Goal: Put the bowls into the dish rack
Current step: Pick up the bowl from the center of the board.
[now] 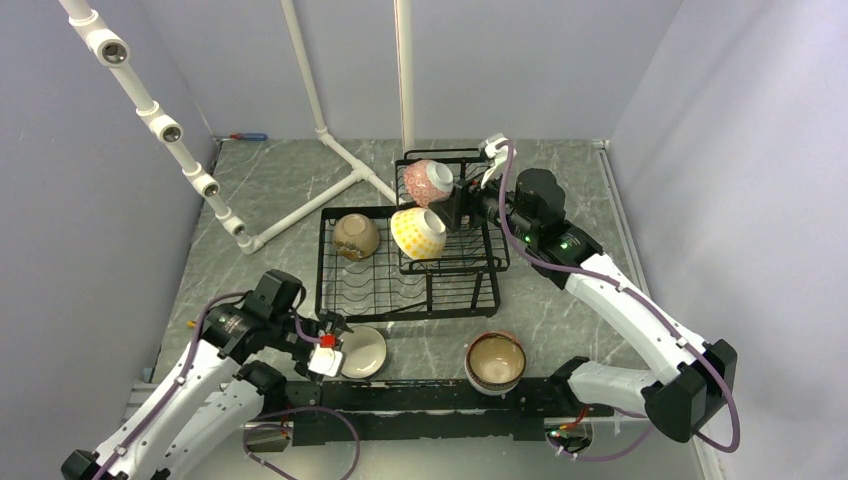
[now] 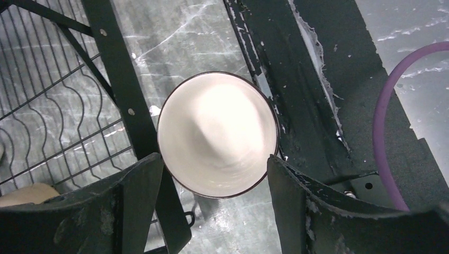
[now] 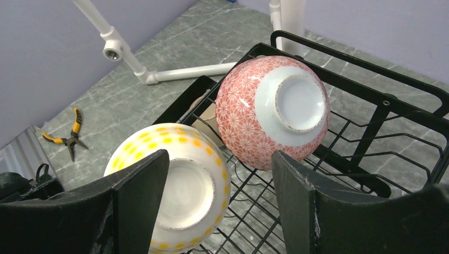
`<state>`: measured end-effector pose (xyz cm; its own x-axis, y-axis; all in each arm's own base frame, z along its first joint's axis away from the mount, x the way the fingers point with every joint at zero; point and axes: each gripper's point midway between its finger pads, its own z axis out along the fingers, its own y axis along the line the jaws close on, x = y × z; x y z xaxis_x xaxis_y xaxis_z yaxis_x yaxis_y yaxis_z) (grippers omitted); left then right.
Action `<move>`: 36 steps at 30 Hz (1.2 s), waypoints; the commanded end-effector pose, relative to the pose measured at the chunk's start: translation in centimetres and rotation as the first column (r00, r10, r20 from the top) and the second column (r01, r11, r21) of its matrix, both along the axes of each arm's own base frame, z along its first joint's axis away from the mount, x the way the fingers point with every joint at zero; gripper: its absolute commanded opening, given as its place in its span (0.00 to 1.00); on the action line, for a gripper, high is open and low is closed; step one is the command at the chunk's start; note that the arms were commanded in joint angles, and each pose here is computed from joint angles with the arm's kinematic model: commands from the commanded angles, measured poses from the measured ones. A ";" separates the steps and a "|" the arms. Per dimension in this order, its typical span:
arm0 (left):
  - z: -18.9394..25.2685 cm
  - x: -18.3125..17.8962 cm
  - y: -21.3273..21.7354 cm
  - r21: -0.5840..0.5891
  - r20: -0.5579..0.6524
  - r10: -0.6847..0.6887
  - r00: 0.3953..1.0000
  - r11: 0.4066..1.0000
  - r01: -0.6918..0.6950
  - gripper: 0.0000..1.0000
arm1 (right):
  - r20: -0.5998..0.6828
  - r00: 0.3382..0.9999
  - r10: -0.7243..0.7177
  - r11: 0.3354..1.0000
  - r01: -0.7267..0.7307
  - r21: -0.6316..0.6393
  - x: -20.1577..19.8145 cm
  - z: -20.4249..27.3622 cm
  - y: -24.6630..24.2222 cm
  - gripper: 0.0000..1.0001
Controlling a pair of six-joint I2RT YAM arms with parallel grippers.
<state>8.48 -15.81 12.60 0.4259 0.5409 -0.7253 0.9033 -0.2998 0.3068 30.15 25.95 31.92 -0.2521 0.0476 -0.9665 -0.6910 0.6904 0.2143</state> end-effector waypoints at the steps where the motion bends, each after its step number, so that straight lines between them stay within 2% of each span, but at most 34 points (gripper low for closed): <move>1: 0.0 -0.6 -1.2 -0.055 -0.004 -0.096 0.995 0.994 0.096 0.77 | 0.040 0.999 0.004 1.000 -0.005 0.030 0.2 2.2 0.1 0.75; 13: -2.4 -0.9 -1.9 0.081 -0.030 -0.216 0.976 0.973 0.218 0.76 | 0.037 0.999 0.001 1.000 -0.001 0.021 0.7 2.1 0.3 0.75; 19: -3.1 -2.1 -1.9 0.104 -0.065 -0.245 0.967 0.963 0.250 0.76 | 0.036 0.999 0.002 1.000 -0.003 0.019 0.8 2.0 0.4 0.75; 27: -5.2 -2.4 -1.8 0.196 -0.087 -0.280 0.956 0.936 0.292 0.74 | 0.036 0.999 0.012 1.000 -0.012 0.024 0.8 2.3 0.6 0.75; 31: -6.5 -2.4 -1.6 0.255 -0.118 -0.281 0.952 0.918 0.303 0.72 | 0.044 0.999 0.008 1.000 -0.009 0.026 0.8 2.6 0.5 0.75; 36: -7.9 -2.2 -1.4 0.324 -0.130 -0.272 0.953 0.897 0.300 0.64 | 0.051 0.999 0.006 1.000 -0.008 0.027 0.6 2.9 0.3 0.75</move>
<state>5.91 -17.24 5.59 0.5369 0.5949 -0.5981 0.7778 -0.6236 0.0779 30.88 26.29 31.56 -0.2720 0.0346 -0.9617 -0.6847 0.6953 0.2186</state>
